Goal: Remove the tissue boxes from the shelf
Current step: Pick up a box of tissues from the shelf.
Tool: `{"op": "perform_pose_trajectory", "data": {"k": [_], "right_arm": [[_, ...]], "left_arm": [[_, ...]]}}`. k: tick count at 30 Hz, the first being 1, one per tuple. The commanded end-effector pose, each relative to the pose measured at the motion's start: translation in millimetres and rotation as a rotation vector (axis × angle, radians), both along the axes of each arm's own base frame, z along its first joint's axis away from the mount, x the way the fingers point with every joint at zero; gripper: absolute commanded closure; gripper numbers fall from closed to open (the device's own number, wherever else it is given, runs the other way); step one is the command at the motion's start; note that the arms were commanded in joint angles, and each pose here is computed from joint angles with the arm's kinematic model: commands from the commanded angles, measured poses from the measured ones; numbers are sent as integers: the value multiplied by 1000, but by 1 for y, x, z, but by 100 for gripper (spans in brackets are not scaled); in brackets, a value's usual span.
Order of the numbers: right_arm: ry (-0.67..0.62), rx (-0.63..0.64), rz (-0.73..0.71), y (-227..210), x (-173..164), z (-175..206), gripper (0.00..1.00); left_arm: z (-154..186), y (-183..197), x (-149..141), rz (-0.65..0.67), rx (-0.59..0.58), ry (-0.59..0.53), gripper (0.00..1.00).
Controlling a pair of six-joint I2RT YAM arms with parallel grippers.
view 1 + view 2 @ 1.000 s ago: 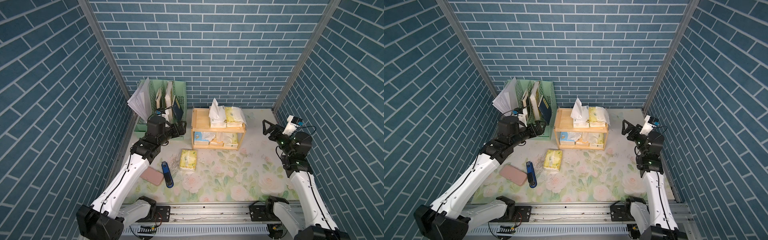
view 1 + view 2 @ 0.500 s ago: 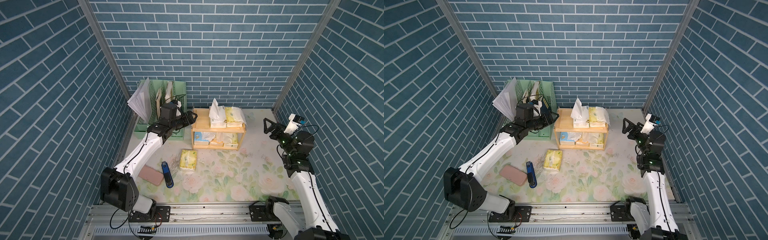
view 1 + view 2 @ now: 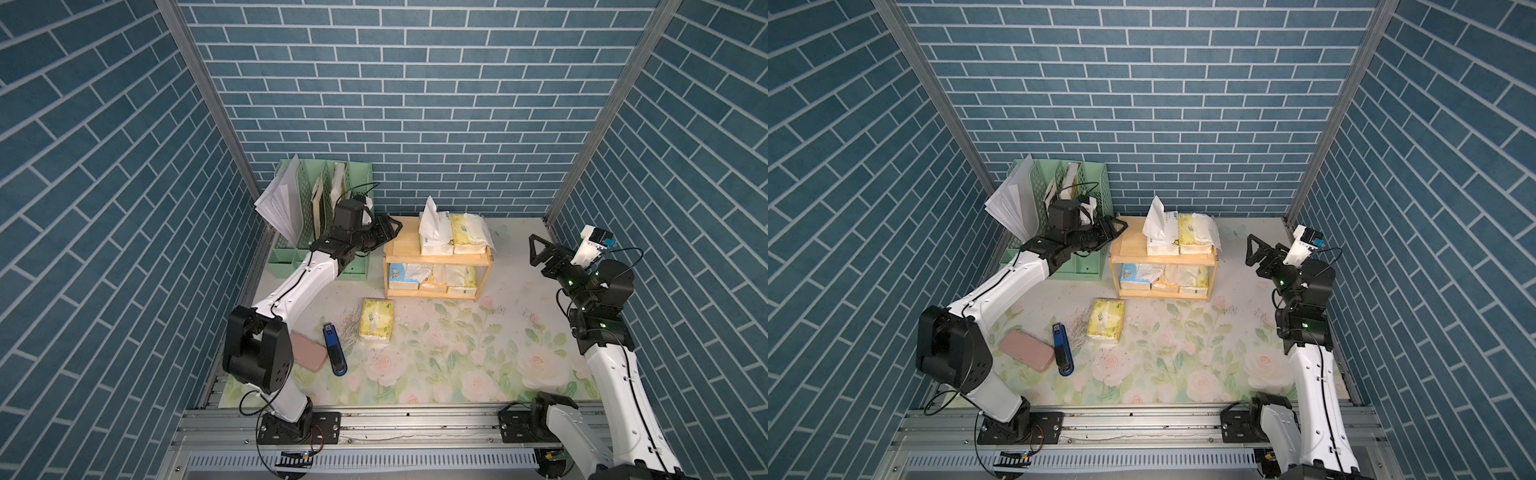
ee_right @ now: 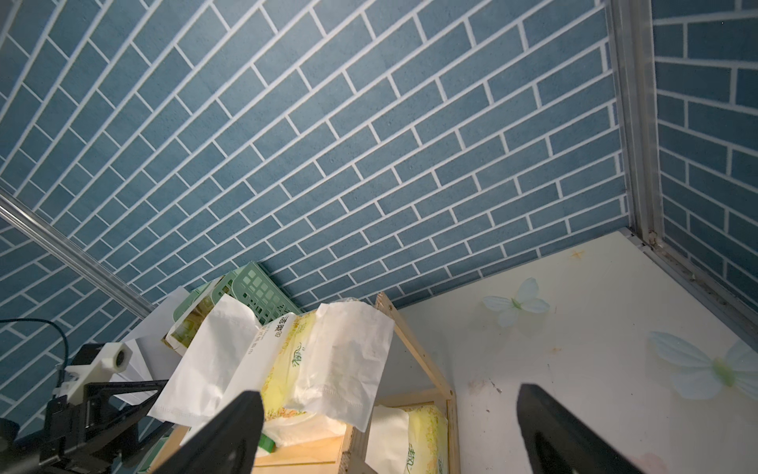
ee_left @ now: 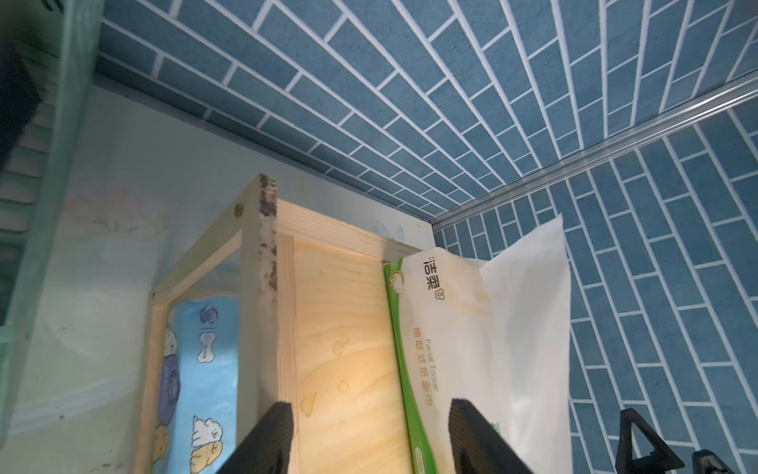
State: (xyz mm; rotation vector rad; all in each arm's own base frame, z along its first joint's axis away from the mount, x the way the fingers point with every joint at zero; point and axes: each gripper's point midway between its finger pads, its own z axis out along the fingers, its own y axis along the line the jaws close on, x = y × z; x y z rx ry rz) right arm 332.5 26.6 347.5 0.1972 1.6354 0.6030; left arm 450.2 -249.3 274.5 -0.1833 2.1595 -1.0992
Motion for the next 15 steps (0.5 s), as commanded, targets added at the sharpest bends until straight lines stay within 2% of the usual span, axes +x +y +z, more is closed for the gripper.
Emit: {"op": "perform_pose_trajectory", "data": {"k": [1,9,15], "right_arm": [[-16,-15,-15,-2,-4,9,0],[1,-14,-15,-3,0,4,0],[0,-11,-22,-4,2,4,0]], "left_arm": [[5,-21,0,-66,-37,-11,37],[16,-36,4,-94,-54,-35,39],[7,-59,4,-131,-29,-2,41]]}}
